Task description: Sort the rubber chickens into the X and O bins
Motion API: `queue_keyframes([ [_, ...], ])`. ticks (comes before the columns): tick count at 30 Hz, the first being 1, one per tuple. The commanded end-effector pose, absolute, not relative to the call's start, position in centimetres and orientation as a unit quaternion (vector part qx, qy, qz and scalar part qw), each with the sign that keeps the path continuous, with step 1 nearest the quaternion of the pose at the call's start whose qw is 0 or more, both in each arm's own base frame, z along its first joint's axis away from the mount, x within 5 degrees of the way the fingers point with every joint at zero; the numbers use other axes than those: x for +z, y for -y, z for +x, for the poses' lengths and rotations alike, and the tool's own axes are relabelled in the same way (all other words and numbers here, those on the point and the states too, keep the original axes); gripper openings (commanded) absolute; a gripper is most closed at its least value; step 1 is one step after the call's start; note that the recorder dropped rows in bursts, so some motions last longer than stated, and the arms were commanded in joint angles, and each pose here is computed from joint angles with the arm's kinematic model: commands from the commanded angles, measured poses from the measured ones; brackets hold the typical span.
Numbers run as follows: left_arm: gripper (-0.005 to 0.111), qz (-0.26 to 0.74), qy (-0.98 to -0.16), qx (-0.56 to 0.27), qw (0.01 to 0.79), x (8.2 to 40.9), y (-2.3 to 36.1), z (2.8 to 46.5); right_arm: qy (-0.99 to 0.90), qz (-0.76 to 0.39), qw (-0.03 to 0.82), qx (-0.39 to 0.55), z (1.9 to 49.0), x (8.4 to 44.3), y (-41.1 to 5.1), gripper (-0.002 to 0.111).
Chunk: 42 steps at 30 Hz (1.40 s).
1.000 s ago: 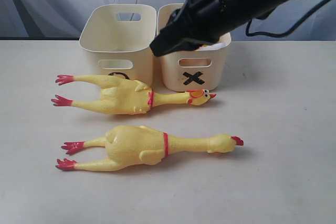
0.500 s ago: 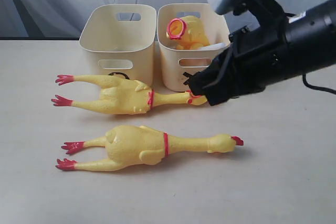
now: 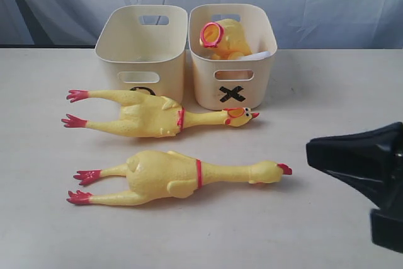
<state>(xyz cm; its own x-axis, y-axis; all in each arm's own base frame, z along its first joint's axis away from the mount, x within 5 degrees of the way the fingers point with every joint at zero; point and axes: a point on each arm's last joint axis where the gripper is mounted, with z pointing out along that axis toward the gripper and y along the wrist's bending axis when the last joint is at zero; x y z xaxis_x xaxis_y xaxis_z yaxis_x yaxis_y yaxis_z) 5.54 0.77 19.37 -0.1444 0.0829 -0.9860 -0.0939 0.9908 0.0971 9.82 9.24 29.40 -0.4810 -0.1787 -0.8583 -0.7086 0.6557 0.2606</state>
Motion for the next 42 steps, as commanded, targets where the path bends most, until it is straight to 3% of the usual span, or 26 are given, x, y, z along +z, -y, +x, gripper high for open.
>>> queue_keyframes([
  [1, 0.0, -0.001, -0.713, 0.056, 0.699, 20.4, -0.5, 5.6, -0.779, -0.278, 0.453, 0.332, 7.2, 30.2, -8.2, 0.0],
  [6, 0.0, -0.018, -0.621, 0.01, 0.784, 22.6, -0.2, 5.4, -0.732, -0.288, 0.499, 0.365, 2.9, 31.4, -6.6, 0.0],
  [12, 0.0, -0.018, -0.566, -0.005, 0.824, 23.8, 0.0, 5.1, -0.687, -0.31, 0.549, 0.362, -0.4, 31.7, -5.0, 0.0],
  [13, 0.0, -0.029, -0.554, -0.024, 0.832, 24.0, 0.0, 5.0, -0.684, -0.312, 0.552, 0.361, -0.7, 31.6, -4.9, 0.0],
  [15, 0.0, -0.098, -0.513, -0.137, 0.842, 24.7, 0.0, 4.7, -0.684, -0.311, 0.559, 0.35, -1.4, 31.3, -4.4, 0.0],
  [18, 0.0, -0.141, -0.481, -0.223, 0.836, 25.1, 0.0, 4.4, -0.69, -0.299, 0.573, 0.325, -1.7, 31.0, -3.7, 0.0],
  [27, 0.0, -0.143, -0.455, -0.251, 0.842, 25.5, 0.1, 4.2, -0.726, -0.237, 0.625, 0.159, -1.1, 31.6, -0.5, 0.0],
  [34, 0.0, -0.107, -0.505, -0.251, 0.819, 24.8, 0.9, 4.6, -0.749, -0.193, 0.631, 0.057, -0.9, 32.1, 1.6, 0.0],
  [42, 0.0, 0.026, -0.599, -0.243, 0.762, 24.9, 3.2, 4.6, -0.777, -0.199, 0.597, 0.019, -0.9, 31.2, 2.3, 0.0],
])
